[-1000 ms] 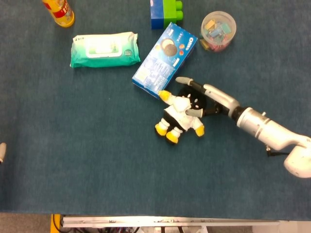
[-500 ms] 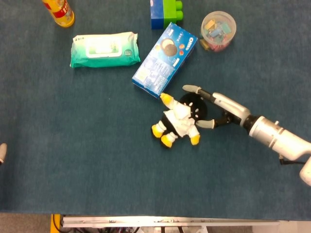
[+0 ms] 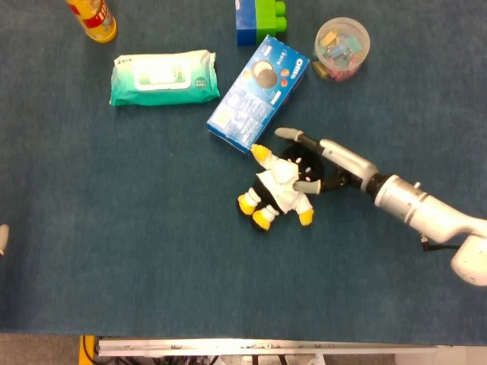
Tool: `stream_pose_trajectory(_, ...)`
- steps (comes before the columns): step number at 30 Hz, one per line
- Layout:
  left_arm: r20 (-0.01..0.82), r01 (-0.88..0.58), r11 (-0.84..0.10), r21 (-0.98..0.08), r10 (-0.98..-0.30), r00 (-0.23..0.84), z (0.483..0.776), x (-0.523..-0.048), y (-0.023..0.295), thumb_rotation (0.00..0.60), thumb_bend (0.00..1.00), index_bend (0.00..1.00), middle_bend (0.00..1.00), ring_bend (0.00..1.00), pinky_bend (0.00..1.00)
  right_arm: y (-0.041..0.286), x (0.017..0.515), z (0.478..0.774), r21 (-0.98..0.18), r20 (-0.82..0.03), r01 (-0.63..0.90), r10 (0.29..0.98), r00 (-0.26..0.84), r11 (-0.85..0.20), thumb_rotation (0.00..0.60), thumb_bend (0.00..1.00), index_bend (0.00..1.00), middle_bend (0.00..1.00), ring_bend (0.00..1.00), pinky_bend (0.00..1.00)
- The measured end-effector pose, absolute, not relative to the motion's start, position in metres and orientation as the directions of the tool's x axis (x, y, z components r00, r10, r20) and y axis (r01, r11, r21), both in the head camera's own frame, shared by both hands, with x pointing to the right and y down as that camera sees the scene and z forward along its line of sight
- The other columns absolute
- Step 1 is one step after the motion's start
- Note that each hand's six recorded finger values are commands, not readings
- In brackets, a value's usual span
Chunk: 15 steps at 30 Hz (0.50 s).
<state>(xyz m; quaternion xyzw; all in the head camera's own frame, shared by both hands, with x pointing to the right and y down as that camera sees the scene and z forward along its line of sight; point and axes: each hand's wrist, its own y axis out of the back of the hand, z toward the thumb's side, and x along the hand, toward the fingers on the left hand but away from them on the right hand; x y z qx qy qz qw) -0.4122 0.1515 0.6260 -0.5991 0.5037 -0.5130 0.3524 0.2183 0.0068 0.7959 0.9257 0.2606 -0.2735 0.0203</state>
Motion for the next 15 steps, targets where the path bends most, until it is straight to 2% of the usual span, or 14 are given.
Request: stream_pose_trajectory(15,0.260,-0.241,-0.245,-0.939,-0.965,-0.032,0.627,-0.413,0.153,0.600,0.34,0.03,0.06,0.08,0.07,0.033,0.236,0.778,-0.119,-0.507,0.443,0.438,0.742,-0.888,0.282,0.00,0.00,0.05,0.00,0.00)
